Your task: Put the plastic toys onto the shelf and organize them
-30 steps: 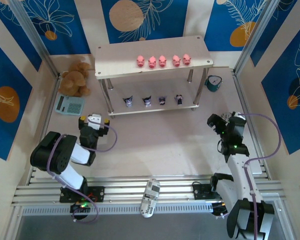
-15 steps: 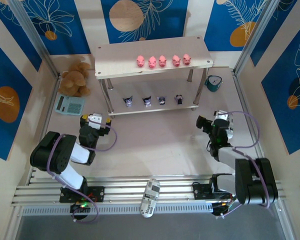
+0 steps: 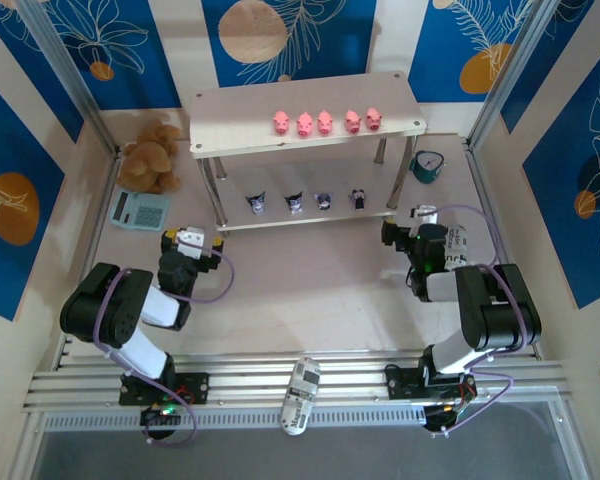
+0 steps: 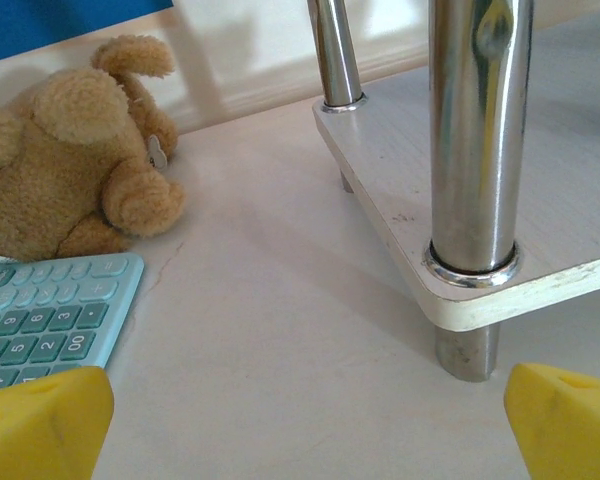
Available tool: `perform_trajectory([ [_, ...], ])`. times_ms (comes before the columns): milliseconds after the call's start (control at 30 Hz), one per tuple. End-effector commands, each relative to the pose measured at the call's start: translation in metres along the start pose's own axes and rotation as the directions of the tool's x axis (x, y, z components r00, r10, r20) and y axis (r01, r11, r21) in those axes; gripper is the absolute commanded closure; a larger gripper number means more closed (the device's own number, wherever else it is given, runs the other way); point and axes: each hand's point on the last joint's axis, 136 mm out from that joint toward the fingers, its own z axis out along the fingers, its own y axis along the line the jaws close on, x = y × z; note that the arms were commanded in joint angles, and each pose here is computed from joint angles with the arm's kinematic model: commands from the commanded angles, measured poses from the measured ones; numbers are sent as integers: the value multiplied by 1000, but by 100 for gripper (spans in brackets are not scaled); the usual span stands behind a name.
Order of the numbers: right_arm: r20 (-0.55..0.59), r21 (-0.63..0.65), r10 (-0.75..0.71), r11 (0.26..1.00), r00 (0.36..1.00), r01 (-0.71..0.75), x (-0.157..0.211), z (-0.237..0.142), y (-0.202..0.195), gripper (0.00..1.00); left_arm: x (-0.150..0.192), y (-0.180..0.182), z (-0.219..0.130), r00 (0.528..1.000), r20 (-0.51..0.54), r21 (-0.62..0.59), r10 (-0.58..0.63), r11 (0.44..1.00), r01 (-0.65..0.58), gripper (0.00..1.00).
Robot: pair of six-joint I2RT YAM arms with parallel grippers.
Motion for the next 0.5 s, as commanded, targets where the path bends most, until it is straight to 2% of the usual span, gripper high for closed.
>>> perform_trajectory([
  [0,30,-49,25,999,999,-23,-8,2,6,1,-8,4,3,1000,19,-3,-19,1000,19,0],
  [33,-12,-41,27,999,1000,-27,-4,1,4,1,-8,5,4,1000,17,-4,-18,1000,18,0],
  [100,16,-46,21,999,1000,-20,-7,1,5,1,-8,5,3,1000,18,-5,-20,1000,21,0],
  [467,8,-33,12,999,1000,-12,-6,1,5,1,-9,5,2,999,26,-6,-20,1000,20,0],
])
